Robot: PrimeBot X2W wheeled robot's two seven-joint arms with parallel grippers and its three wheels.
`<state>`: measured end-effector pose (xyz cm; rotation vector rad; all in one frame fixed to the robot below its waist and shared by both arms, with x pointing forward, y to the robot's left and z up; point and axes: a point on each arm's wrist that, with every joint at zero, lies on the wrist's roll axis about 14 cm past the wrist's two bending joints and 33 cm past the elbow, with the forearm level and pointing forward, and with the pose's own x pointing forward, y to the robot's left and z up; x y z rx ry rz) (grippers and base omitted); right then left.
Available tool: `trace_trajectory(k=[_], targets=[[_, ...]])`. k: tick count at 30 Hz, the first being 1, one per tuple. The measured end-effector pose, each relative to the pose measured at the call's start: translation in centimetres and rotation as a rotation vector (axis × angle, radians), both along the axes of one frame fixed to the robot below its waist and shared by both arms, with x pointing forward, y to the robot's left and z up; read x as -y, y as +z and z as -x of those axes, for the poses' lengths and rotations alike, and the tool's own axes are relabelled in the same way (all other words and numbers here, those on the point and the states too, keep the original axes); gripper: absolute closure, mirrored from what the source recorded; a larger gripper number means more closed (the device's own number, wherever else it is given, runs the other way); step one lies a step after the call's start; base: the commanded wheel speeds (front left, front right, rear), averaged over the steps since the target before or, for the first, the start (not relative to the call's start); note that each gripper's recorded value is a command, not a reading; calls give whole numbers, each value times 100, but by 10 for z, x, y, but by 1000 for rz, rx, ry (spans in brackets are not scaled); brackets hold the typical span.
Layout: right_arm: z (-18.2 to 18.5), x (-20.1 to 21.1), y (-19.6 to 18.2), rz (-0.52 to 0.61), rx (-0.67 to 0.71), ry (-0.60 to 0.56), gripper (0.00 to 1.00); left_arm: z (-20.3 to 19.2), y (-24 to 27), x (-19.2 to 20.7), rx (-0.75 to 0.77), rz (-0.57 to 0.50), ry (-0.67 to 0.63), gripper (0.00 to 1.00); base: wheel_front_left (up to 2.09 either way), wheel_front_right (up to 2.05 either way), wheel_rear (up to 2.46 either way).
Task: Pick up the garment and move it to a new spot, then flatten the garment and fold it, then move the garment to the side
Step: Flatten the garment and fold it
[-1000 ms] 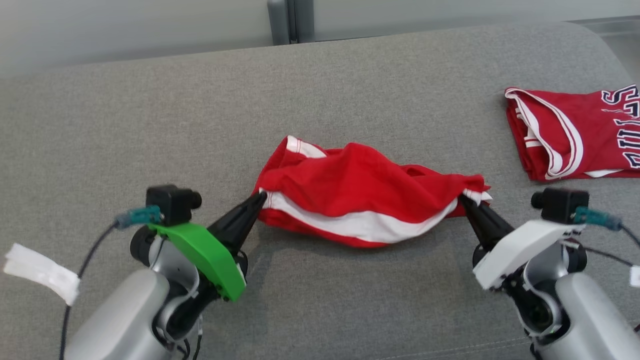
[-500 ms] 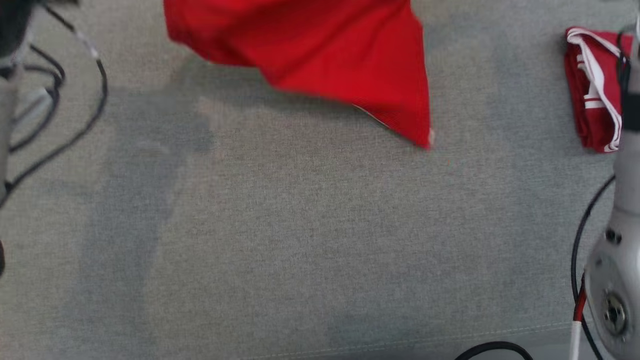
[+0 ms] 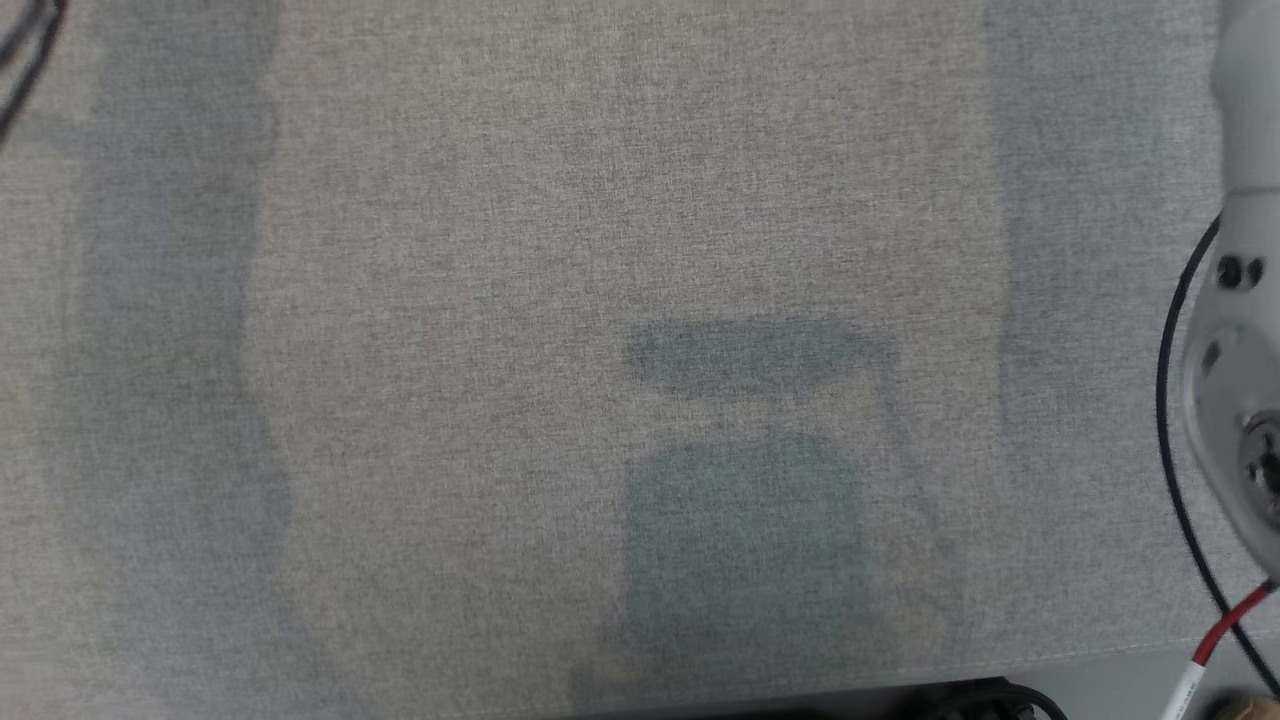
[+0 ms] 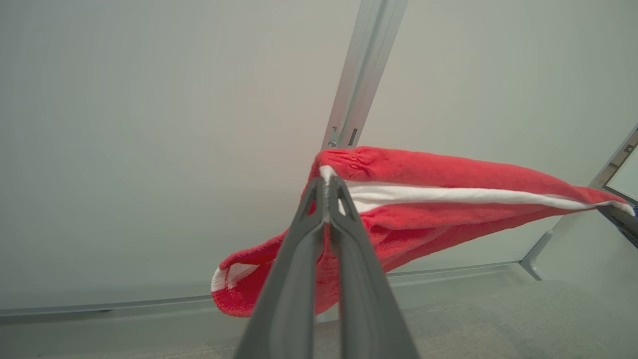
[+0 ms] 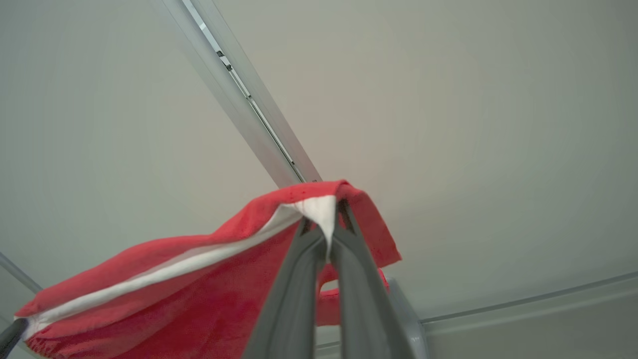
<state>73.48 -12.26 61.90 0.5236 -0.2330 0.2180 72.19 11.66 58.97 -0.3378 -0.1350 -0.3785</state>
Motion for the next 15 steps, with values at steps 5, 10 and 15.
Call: trace_trajectory(k=[5, 10, 15], targets=[[18, -9, -124, 27, -224, 31, 100, 25, -106, 18, -184, -20, -68, 100, 0, 0, 0], [73, -11, -200, 29, -374, 82, 100, 74, -156, 27, -275, 33, -152, 100, 0, 0, 0], [131, 3, -219, -28, -429, 114, 100, 139, -187, 28, -378, 74, -211, 100, 0, 0, 0]])
